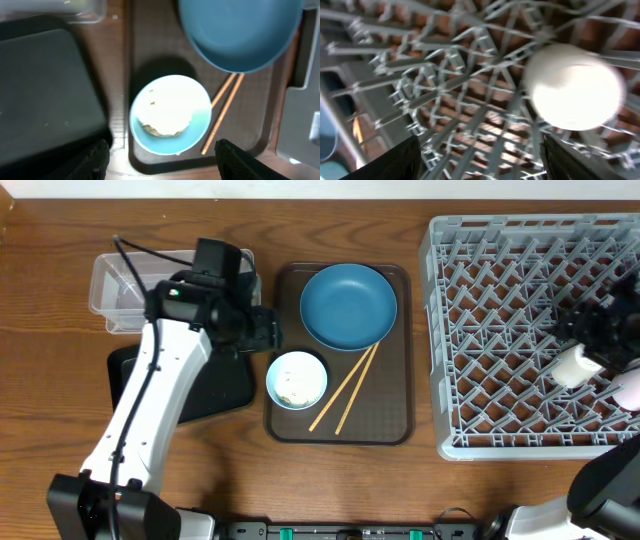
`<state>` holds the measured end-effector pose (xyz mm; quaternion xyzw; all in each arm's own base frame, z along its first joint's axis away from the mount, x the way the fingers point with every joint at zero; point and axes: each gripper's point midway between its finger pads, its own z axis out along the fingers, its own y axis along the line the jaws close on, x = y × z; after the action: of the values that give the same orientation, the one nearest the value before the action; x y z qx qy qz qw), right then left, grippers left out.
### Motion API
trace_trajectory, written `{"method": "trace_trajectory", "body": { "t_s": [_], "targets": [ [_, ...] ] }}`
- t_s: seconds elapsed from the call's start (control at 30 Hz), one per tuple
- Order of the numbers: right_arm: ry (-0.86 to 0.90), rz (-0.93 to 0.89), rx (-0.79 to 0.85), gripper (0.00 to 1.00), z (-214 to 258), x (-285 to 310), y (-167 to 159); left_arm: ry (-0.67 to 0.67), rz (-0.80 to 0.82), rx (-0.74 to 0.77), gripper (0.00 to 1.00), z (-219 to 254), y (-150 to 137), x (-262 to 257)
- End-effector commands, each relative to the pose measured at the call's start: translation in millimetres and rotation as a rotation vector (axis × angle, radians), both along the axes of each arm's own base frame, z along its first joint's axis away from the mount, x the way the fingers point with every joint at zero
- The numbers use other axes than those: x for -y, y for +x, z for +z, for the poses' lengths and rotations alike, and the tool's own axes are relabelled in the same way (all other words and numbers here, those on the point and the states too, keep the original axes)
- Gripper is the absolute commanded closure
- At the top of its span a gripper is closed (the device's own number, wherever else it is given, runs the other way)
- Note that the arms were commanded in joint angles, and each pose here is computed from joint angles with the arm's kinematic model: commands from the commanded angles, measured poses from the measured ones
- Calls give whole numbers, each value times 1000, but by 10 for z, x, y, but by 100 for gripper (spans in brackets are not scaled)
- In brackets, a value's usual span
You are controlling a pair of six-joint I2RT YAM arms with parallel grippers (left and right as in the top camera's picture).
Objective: Sort waste into correct bins and load items into the dishwasher rack
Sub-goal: 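Reach left gripper down toward the light-blue bowl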
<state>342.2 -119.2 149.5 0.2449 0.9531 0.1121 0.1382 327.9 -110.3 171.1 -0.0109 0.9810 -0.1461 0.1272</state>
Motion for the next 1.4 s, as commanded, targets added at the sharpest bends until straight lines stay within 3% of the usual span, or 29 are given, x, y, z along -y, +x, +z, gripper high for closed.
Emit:
{"method": "trace_trajectory", "body": {
  "t_s": [0.0,0.37,0.57,0.77,0.97,1.27,1.37],
  "targets": [
    [24,113,43,25,87,-324,138,13,-56,18,29,-4,-12,146],
    [-75,286,15,24,44,-816,232,41,-208,-75,30,-424,-122,688],
    [-87,301,12,24,39,-863,236,75,-276,-149,30,-755,-223,927],
    [-87,302,12,24,39,-864,234,193,-313,-183,30,-1042,-281,957],
    [-87,302,12,23,39,-863,235,206,-341,-201,31,-1231,-296,1066],
    [-87,302,12,23,39,-863,235,224,-373,-229,42,-1457,-341,1170],
    [-87,301,11,23,39,-863,234,233,-374,-248,52,-1537,-357,1163]
  ]
}}
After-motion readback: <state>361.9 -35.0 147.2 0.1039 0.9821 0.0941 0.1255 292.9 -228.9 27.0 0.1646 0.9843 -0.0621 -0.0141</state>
